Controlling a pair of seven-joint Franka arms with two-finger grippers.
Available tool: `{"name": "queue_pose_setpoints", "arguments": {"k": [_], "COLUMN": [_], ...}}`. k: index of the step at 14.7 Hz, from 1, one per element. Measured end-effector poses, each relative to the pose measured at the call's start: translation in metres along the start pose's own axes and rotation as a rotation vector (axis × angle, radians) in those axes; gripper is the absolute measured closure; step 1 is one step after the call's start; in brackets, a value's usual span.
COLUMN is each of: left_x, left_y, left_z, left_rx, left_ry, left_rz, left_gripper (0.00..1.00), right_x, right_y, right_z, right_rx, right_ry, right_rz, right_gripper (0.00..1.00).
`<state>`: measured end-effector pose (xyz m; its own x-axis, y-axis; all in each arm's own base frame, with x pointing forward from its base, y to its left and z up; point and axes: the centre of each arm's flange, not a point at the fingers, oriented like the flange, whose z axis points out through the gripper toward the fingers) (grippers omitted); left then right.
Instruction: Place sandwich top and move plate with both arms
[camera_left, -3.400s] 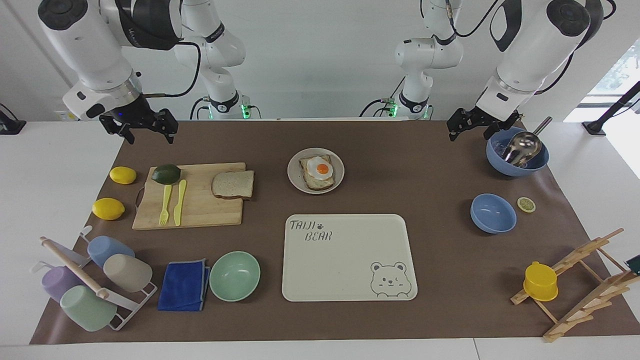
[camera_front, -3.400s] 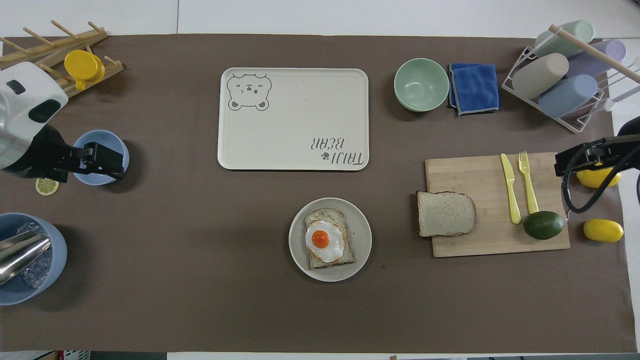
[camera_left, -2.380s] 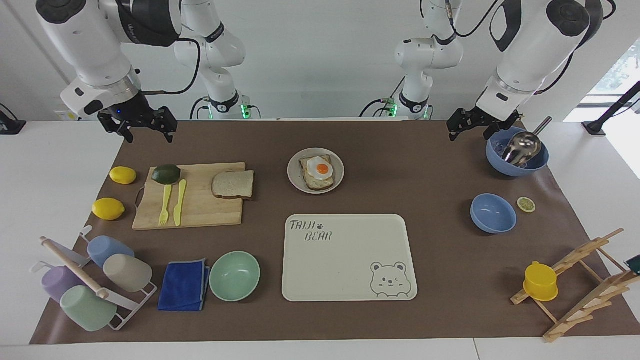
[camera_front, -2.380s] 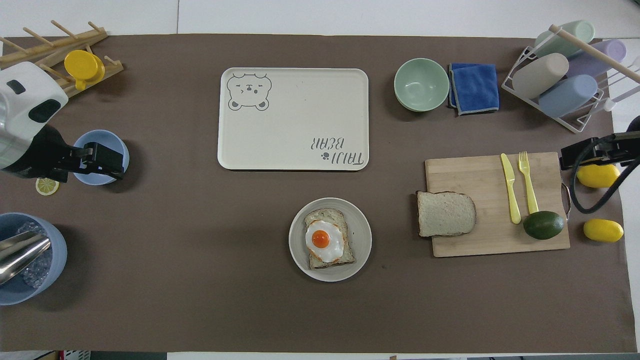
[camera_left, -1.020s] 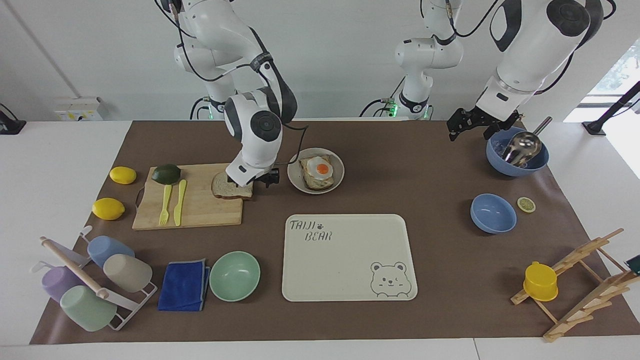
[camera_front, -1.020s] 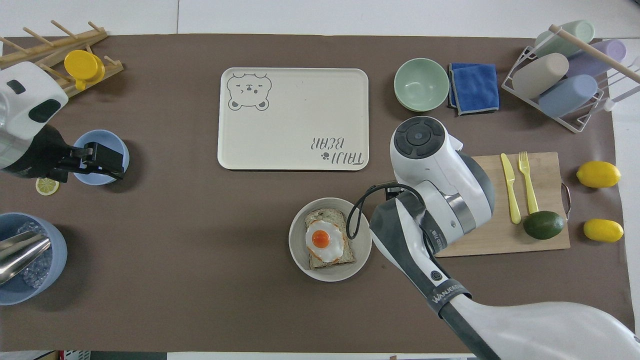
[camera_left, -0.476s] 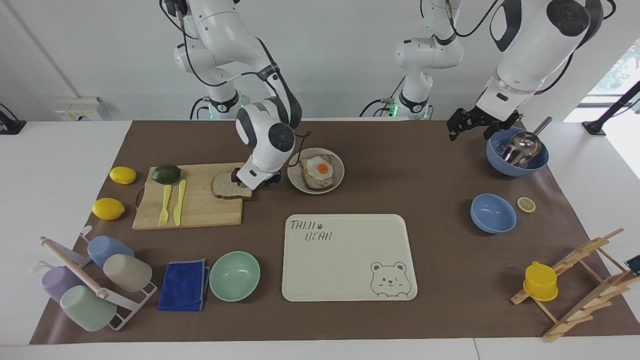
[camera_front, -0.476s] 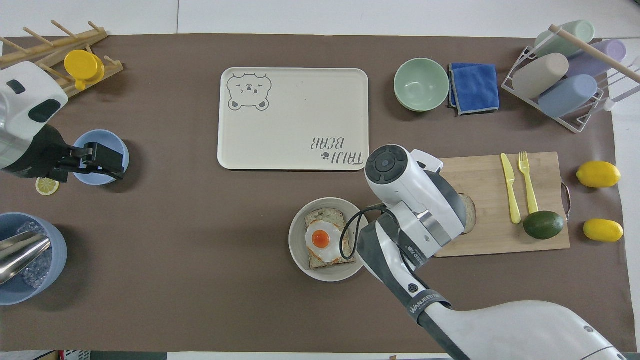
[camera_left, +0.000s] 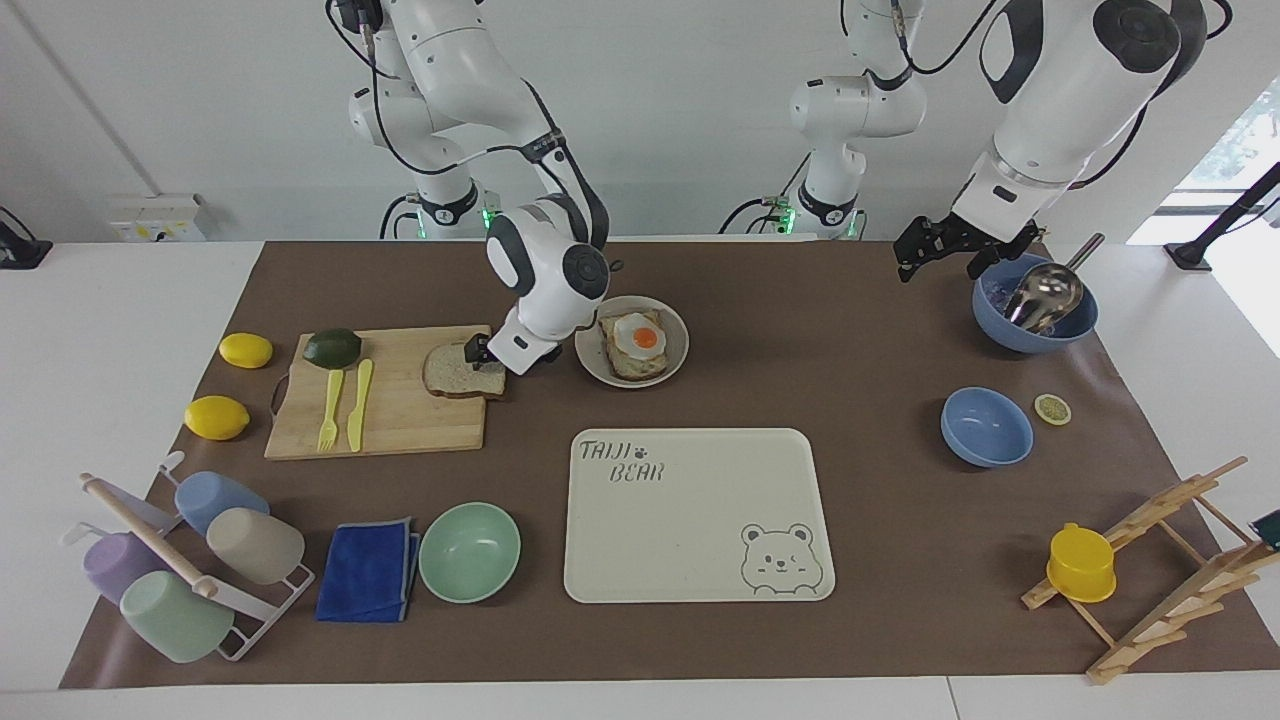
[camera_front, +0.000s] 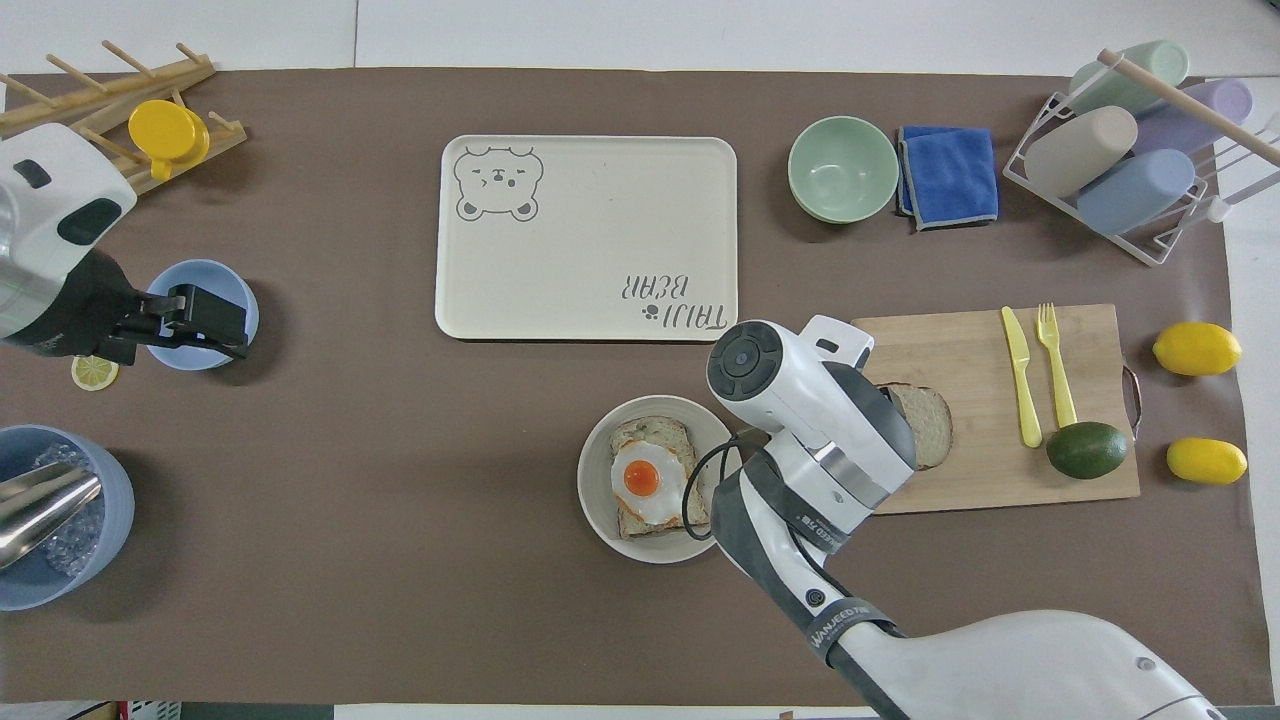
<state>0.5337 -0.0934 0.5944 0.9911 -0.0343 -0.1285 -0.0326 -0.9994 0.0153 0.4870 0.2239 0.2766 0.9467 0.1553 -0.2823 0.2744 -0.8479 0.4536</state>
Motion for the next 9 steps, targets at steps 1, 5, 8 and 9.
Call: {"name": "queue_pose_setpoints", "arguments": {"k": [1,5,8,9], "left_x": [0.0,0.0,0.0,0.0], "left_y": [0.0,0.0,-0.0002,-0.0002], "left_z": [0.0,0.0,0.0,0.0], "left_rx": [0.0,0.0,0.0,0.0], "left_ry": [0.0,0.0,0.0,0.0], "left_rz": [0.0,0.0,0.0,0.0], "left_gripper": [0.0,0.0,0.0,0.0], "right_x": [-0.0006,-0.0018,-0.0044,-0.0063], "right_y": [0.0006,0.0019,0.0015,-0.0001], "right_z": [0.0009,0.0019,-0.0029,-0.0063], "right_rx": [-0.008,-0.022,-0.027,-0.031], "right_ry": [-0.003,-0.007,-0.006,-0.004], "right_rz": [-0.002,-0.006,-0.008,-0.012], "right_gripper": [0.11,0.3,0.61,0.72]}}
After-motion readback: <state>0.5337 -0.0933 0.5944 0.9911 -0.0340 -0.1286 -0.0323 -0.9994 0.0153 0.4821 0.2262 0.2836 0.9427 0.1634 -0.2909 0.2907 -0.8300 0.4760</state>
